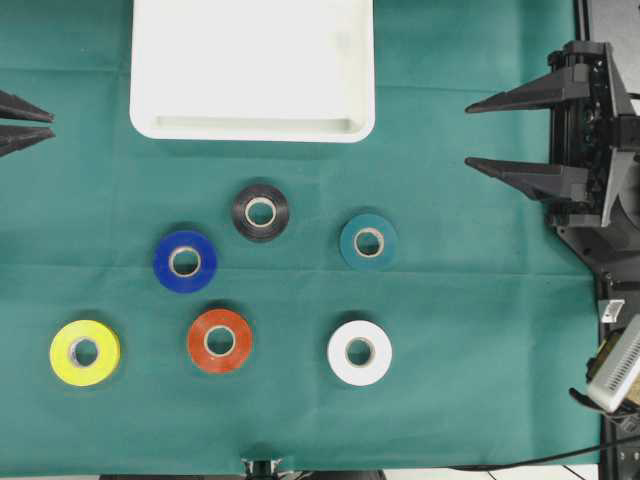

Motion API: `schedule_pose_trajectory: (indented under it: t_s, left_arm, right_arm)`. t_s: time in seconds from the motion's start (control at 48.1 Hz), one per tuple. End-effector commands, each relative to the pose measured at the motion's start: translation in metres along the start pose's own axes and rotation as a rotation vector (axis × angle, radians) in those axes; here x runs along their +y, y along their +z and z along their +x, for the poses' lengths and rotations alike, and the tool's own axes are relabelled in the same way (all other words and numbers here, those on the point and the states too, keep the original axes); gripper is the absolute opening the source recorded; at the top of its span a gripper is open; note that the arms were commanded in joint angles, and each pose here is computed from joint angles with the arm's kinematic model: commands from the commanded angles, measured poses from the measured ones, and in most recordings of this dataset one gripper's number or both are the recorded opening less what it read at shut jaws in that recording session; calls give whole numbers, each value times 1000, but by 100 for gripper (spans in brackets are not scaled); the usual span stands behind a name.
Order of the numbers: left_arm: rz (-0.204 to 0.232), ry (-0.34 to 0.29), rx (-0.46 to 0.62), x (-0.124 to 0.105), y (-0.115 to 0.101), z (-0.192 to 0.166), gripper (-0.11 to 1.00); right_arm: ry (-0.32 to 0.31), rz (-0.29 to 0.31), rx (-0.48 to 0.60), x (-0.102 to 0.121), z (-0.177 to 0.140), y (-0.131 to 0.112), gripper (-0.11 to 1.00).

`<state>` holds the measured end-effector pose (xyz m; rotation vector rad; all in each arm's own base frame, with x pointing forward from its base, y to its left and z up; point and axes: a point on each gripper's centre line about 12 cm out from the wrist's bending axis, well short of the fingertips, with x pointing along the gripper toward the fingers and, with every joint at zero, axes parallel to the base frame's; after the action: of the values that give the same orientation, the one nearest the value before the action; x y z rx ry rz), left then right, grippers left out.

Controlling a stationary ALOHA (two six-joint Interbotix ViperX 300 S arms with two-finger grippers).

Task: Put the tape alternately from left to right into the white case.
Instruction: 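Move both grippers inward toward the tape rolls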

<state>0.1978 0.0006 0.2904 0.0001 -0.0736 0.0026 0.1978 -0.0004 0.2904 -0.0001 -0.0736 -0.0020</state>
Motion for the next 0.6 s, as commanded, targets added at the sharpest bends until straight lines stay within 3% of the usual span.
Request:
schedule_pose_trajectory:
  t_s: [0.0,0.042,0.146,0.249,0.582]
  left_arm:
    - [-18,0,-14,-1,1,1,24]
    - [-18,0,-20,-1,2,1,22]
    - [-23,-5,-38,-1,4,1,3]
    - [-24,-17,-35,-4,3,1,2]
    - [-37,-55,7,-12,-7,4,2]
  right_arm:
    - [-6,6,-17,-1,2,5,24]
    - [-6,6,-12,-1,2,2,22]
    - [-12,5,-8,-3,2,-1,3]
    - [-12,7,-6,-3,2,-1,-8]
    - [-12,9,69,-3,15,-16,-9]
